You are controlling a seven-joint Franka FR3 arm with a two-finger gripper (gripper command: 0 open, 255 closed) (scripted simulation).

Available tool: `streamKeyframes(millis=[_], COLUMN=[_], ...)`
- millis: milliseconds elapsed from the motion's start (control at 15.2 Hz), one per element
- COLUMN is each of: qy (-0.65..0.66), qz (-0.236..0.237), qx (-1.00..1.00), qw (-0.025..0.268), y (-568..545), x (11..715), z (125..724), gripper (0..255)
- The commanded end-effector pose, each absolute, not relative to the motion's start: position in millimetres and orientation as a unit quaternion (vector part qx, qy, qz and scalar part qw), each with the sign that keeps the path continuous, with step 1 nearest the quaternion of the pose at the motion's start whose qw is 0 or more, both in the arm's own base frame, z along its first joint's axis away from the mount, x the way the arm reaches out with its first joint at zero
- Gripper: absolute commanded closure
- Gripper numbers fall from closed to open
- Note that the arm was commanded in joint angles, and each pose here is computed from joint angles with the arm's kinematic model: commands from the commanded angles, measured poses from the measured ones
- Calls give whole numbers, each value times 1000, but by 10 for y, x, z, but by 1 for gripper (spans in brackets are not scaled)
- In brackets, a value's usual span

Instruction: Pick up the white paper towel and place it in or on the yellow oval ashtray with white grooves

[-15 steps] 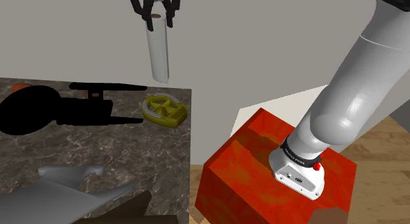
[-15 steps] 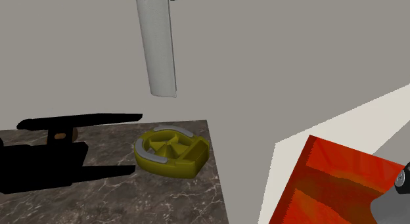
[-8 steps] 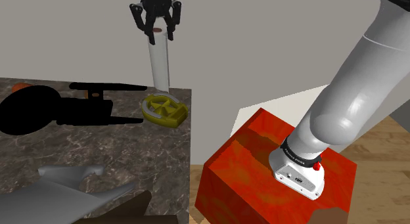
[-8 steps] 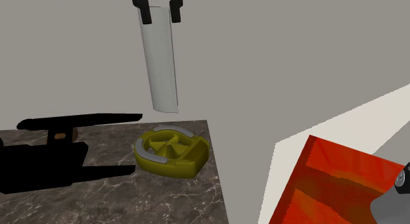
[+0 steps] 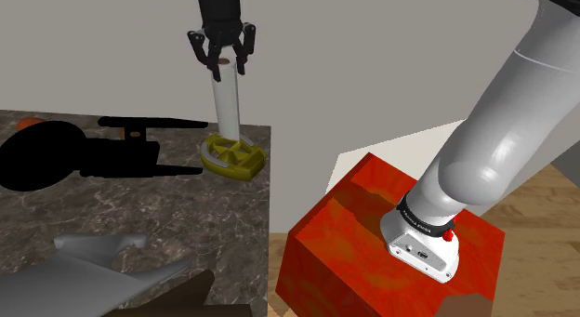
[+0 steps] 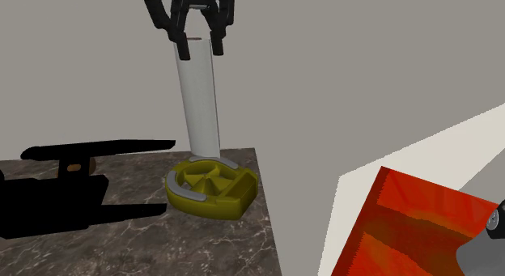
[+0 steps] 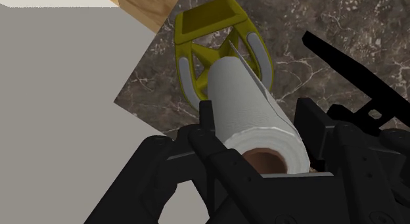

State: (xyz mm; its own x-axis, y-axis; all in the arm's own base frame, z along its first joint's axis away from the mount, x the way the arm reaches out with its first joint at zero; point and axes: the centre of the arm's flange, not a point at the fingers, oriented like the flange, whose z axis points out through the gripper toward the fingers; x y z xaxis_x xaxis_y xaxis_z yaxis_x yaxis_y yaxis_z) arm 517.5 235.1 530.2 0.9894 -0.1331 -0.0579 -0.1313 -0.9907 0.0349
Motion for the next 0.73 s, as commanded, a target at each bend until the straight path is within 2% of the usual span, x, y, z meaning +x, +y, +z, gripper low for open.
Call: streamKeyframes(millis=[0, 660], qy=[-66, -66], qz=[-30, -30], qx=[997, 997], qw=[15, 15], y=[2350, 2350], x=[5165, 5165], z=[5196, 4682], gripper=[255, 255])
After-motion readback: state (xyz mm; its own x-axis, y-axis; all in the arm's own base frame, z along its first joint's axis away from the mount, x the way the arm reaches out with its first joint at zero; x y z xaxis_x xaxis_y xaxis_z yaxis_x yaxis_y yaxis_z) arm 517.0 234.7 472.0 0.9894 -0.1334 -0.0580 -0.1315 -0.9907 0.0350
